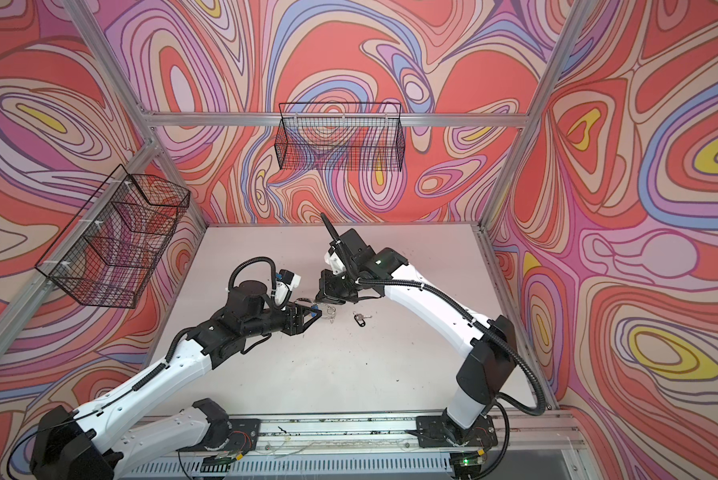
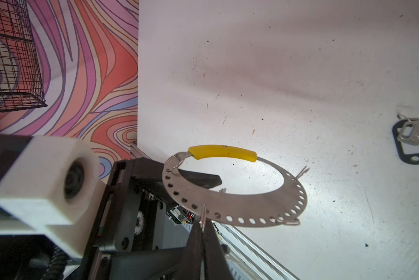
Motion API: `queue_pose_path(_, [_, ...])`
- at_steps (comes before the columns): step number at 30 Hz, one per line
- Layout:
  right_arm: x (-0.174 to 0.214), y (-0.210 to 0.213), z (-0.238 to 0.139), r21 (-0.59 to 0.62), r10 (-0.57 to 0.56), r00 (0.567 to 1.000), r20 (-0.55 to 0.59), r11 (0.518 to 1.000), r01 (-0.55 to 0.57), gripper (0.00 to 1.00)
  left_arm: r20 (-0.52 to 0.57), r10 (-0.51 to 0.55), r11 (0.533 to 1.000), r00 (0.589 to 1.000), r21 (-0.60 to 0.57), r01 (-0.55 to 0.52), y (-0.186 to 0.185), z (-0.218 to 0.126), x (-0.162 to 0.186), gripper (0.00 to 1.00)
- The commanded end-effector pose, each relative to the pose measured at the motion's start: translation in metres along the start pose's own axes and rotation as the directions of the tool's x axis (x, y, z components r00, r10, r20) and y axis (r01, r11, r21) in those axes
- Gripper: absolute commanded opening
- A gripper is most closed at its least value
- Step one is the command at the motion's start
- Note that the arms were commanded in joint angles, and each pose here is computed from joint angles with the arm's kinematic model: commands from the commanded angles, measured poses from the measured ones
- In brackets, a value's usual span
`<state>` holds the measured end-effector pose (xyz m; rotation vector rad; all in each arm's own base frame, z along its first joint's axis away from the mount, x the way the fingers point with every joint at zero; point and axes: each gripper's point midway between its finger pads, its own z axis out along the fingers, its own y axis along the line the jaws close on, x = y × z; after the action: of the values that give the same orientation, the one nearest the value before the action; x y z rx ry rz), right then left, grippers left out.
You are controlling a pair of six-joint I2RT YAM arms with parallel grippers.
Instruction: Put the keys on the keyring
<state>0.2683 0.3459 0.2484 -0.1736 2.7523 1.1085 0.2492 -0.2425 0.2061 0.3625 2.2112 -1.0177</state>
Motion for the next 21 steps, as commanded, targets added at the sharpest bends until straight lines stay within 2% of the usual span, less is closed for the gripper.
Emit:
queue_pose_path(1, [0.003, 0.004, -0.011, -0.025, 0.001, 1.000, 0.008, 1.000, -0.001, 0.00, 0.035, 0.036, 0.999, 0.999, 0.008, -0.036, -0.008, 0.000, -0.015, 0.44])
queue_pose_path(6, [0.006, 0.005, -0.009, -0.042, -0.005, 1.000, -0.001, 0.999, 0.005, 0.00, 0.046, 0.015, 1.000, 0.999, -0.016, -0.014, -0.005, -0.004, -0.017, 0.16])
queue_pose_path(9, [0.006, 0.007, -0.009, -0.044, -0.016, 1.000, -0.005, 0.999, 0.016, 0.00, 0.038, 0.000, 0.999, 0.999, -0.042, 0.001, 0.000, -0.006, -0.013, 0.05])
queue_pose_path(11, [0.004, 0.008, -0.011, -0.043, -0.026, 1.000, -0.004, 0.999, 0.025, 0.00, 0.029, -0.006, 0.999, 1.000, -0.054, 0.008, 0.004, -0.007, -0.008, 0.00])
queue_pose_path(21, [0.007, 0.011, -0.012, -0.082, -0.015, 0.999, -0.044, 0.997, 0.011, 0.00, -0.002, -0.019, 0.994, 1.000, -0.105, 0.018, 0.013, -0.012, 0.002, 0.00])
